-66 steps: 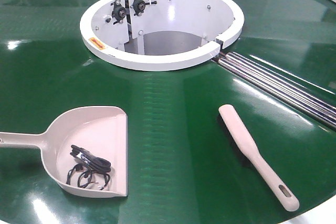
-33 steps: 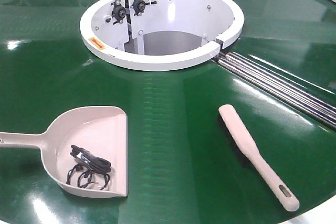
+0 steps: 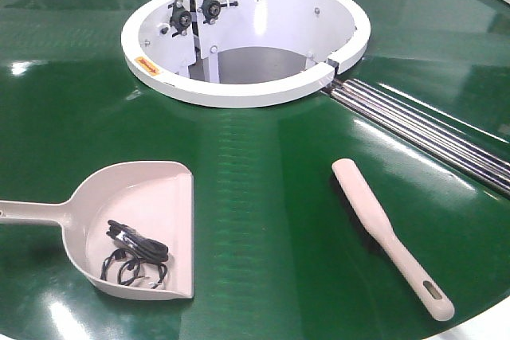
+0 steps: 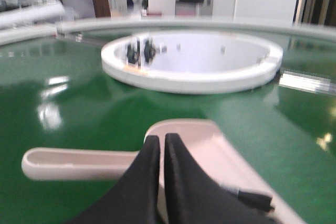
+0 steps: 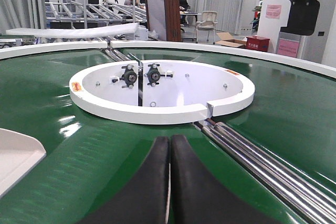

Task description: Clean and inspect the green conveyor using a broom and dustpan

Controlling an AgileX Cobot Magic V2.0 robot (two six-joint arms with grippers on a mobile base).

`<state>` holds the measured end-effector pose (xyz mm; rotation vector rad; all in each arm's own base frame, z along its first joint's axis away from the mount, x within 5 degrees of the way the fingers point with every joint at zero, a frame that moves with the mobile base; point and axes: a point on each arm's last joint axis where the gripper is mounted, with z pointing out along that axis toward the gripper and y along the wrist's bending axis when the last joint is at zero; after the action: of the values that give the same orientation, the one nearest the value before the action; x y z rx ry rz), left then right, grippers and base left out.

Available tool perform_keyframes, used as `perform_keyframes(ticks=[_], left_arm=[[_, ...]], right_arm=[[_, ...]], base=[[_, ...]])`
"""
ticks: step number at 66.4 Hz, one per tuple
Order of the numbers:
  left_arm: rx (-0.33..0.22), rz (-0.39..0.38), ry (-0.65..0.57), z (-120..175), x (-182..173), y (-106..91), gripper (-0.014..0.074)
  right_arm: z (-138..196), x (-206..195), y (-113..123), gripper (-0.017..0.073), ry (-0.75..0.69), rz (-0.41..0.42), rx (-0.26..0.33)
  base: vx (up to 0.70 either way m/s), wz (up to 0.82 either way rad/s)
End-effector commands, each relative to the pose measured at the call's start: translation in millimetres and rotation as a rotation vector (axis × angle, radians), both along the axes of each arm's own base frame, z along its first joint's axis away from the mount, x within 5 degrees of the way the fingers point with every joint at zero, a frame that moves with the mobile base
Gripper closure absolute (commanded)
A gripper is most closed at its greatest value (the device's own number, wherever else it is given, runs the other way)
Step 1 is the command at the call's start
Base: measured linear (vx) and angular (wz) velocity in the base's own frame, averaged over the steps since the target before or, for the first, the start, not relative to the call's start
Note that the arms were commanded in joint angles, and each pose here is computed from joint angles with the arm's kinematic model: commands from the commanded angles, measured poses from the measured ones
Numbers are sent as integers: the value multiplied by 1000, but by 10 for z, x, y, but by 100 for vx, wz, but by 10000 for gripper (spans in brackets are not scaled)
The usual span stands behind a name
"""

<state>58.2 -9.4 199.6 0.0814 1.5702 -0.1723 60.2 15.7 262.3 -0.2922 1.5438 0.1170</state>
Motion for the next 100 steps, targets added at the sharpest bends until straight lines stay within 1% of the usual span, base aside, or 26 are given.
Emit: perform_keyframes(ticks=[1,13,16,19,20,24,39,50,70,100], left_arm=[[-72,20,-36,-51,-27,15,601],[-76,114,-36,-51,-17,67,601],[-76,124,-37,-50,-17,73,601],[-66,125,-40,-49,-17,73,601],[-72,125,-39,-49,-17,73,601],[-49,123,-41,-49,-17,72,601],[-83,122,-38,-49,-17,72,601],[-50,123,-42,-48,-17,72,601],[-43,122,-70,-24,-19,72,601],[-39,124,-64,-27,-18,73,601]], right_arm=[[142,-3,2,569,-85,0,18],[142,-3,2,569,-85,0,18],[142,-3,2,569,-85,0,18],[142,-3,2,569,-85,0,18],[142,-3,2,569,-85,0,18],[142,-3,2,569,-85,0,18],[142,-3,2,569,-85,0,18],[143,-3,2,569,-86,0,18],[143,-3,2,569,-86,0,18],[143,-3,2,569,-86,0,18]], base=[[0,0],[0,0],[0,0],[0,0],[0,0],[0,0],[0,0],[0,0],[0,0],[0,0]])
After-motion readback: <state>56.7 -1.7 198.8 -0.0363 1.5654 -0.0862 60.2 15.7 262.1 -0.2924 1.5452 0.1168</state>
